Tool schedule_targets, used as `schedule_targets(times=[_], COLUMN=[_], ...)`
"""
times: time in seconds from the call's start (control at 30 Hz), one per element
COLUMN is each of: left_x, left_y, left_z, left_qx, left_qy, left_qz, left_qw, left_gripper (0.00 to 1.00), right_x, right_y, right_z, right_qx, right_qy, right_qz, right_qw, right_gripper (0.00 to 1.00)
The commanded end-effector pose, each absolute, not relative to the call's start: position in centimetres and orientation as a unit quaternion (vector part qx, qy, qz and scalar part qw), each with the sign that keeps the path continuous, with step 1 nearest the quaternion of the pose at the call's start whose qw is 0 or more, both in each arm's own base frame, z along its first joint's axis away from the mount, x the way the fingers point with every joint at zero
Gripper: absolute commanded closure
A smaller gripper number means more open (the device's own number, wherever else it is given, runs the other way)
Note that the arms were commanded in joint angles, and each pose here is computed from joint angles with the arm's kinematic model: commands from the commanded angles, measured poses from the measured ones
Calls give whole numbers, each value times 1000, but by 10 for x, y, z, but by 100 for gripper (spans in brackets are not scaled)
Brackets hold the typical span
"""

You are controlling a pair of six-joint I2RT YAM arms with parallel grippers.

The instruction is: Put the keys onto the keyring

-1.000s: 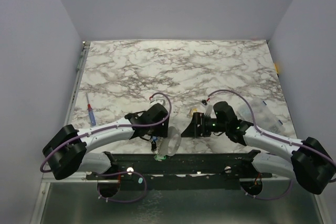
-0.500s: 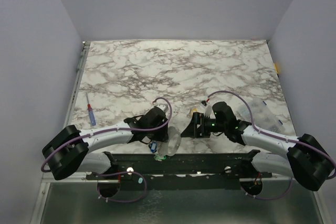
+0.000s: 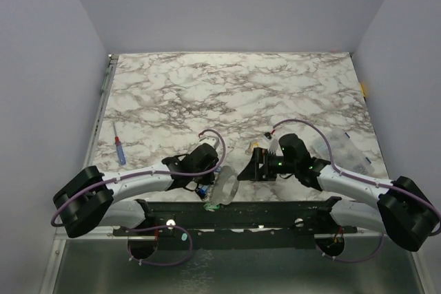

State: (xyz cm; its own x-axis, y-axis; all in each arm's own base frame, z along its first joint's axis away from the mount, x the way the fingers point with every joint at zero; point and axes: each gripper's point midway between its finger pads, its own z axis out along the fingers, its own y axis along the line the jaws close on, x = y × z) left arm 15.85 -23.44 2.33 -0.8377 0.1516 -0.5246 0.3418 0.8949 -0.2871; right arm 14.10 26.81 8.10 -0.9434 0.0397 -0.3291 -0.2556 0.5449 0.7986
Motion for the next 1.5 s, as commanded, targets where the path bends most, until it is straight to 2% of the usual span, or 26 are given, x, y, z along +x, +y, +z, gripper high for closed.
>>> schedule_targets(times=[0.0,0.27,0.53,0.77,0.87,0.97,1.0,1.03,1.17,1.23,1.4,1.47], left_x=[169,173,193,191,183,166,159,152,130,124,107,103], left_y=[-232,-235,-246,-257,-240,-221,-214,-210,-204,-199,-214,-217], left_z=[36,57,106,130,115,91,82,73,48,36,16,4], left_qx=[128,115,49,15,12,9,9,11,12,2,-9,-19], left_qy=[929,914,879,864,891,920,930,938,954,956,936,928], left_qz=[-183,-214,-269,-322,-277,-234,-219,-208,-194,-189,-284,-311], left_qw=[293,326,390,386,358,313,295,278,230,224,206,205], left_gripper=[100,100,100,100,98,53,43,38,30,24,8,7], right_x=[137,143,156,146,140,134,133,133,133,129,119,119], right_y=[268,269,270,278,277,278,278,277,276,278,298,307], right_z=[80,83,99,110,103,97,92,85,55,42,22,16], right_qx=[-74,-92,-92,-133,-132,-127,-119,-107,-46,-15,32,39], right_qy=[868,872,862,838,840,838,841,847,870,877,874,867], right_qz=[468,454,456,491,495,505,504,500,477,470,478,491], right_qw=[150,158,200,198,180,162,155,148,114,102,81,73], right_gripper=[9,9,9,7,6,5,5,5,5,6,7,9])
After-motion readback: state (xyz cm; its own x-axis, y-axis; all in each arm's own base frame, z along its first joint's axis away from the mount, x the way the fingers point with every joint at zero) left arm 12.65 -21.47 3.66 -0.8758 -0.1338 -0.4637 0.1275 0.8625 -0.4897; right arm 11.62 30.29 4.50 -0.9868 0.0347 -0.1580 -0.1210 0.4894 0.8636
